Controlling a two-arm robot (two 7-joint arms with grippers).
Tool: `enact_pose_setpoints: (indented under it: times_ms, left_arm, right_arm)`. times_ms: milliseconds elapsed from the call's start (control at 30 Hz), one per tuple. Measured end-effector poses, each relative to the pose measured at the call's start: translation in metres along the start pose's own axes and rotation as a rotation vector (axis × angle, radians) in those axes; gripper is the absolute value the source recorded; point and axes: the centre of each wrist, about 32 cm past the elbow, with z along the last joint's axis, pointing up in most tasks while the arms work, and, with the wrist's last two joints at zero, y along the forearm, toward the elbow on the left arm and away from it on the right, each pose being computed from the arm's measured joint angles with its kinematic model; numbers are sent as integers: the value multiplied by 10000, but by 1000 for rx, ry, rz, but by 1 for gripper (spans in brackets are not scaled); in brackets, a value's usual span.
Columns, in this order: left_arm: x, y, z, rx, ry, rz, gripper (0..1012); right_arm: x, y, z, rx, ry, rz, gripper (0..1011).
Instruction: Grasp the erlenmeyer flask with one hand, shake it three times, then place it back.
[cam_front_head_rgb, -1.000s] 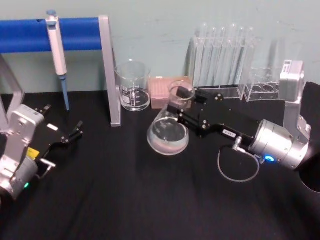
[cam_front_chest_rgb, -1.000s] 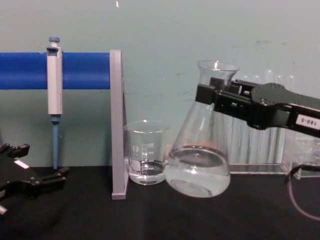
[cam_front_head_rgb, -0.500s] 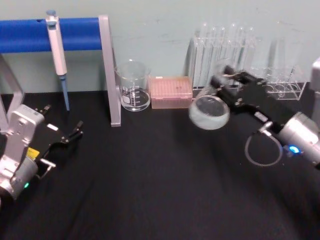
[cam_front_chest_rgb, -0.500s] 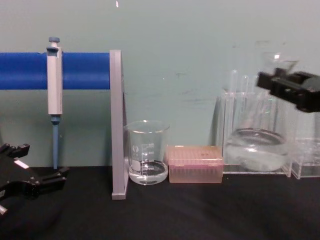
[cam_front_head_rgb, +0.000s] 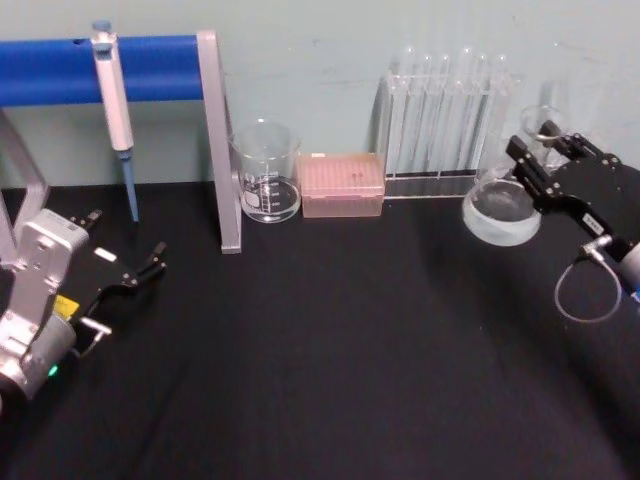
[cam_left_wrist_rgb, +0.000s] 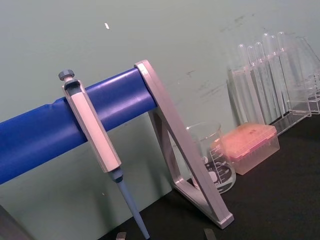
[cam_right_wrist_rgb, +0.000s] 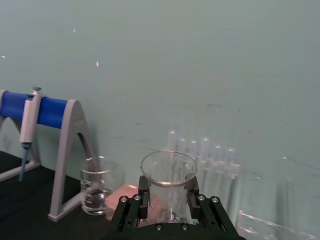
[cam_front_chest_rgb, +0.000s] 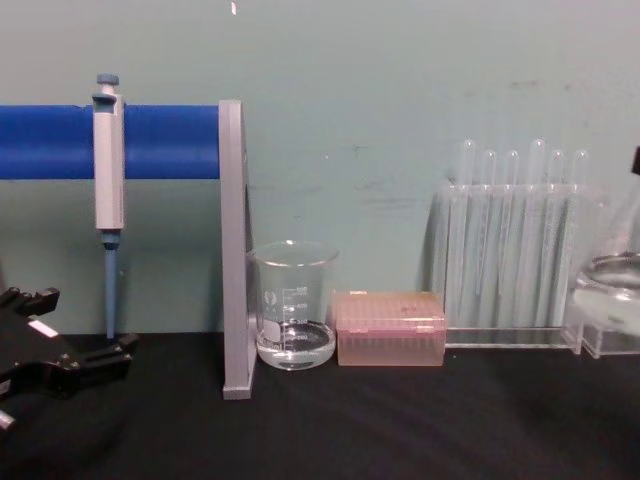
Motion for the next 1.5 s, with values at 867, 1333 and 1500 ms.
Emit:
enact_pose_setpoints:
  times_ms: [867, 1333, 1500]
  left_arm:
    - [0, 0, 0, 0, 0, 0, 1001]
    - [0, 0, 0, 0, 0, 0, 1001]
    - [0, 0, 0, 0, 0, 0, 1001]
  right_arm:
    - [-365, 352, -35, 25, 81, 416, 449]
    - [-454, 490, -50, 33, 103, 545, 449]
    - [-442, 493, -59, 32, 105, 533, 449]
